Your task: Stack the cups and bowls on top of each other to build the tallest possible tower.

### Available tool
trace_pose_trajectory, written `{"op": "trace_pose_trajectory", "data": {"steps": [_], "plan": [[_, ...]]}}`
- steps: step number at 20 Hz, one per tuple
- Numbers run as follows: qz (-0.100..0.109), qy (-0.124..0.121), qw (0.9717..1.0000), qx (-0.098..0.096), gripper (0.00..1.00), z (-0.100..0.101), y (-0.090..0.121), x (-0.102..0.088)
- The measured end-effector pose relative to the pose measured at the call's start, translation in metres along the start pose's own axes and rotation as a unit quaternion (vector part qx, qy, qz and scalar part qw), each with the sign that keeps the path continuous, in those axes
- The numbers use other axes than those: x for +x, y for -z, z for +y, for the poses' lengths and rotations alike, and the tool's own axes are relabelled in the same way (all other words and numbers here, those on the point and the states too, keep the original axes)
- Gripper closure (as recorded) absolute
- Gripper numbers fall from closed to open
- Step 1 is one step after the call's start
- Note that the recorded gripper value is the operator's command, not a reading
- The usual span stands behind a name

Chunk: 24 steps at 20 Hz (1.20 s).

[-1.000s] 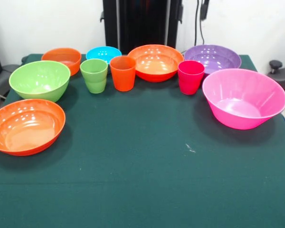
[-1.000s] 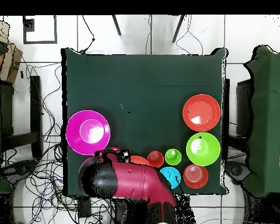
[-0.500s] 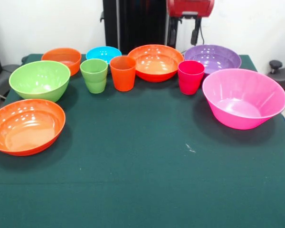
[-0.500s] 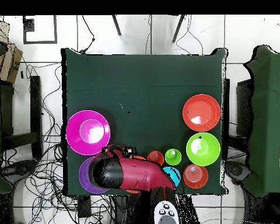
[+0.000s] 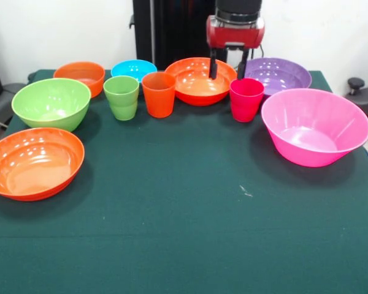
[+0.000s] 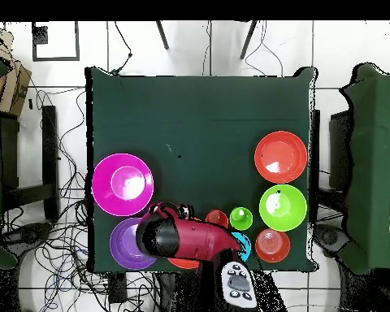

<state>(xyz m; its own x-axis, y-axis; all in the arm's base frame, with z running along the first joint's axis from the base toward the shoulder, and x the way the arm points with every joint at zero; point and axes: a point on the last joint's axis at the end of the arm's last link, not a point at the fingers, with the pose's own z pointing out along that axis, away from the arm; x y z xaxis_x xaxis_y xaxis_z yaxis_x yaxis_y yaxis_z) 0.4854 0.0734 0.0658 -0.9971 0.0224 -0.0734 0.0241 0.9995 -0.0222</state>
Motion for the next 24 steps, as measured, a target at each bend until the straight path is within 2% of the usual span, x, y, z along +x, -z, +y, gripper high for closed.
{"op": "trace_pose_trajectory", "data": {"steps": [3,11,18,24], "plan": [[0.004,-0.004,1.0,0.0,0.0,-0.008,-0.009,0.004],[0.006,-0.009,0.9999,0.002,0.0,-0.026,-0.011,0.006],[0.008,-0.003,1.0,0.002,0.0,-0.026,-0.01,0.011],[0.0,-0.002,1.0,0.003,0.0,-0.026,0.0,0.01]]}}
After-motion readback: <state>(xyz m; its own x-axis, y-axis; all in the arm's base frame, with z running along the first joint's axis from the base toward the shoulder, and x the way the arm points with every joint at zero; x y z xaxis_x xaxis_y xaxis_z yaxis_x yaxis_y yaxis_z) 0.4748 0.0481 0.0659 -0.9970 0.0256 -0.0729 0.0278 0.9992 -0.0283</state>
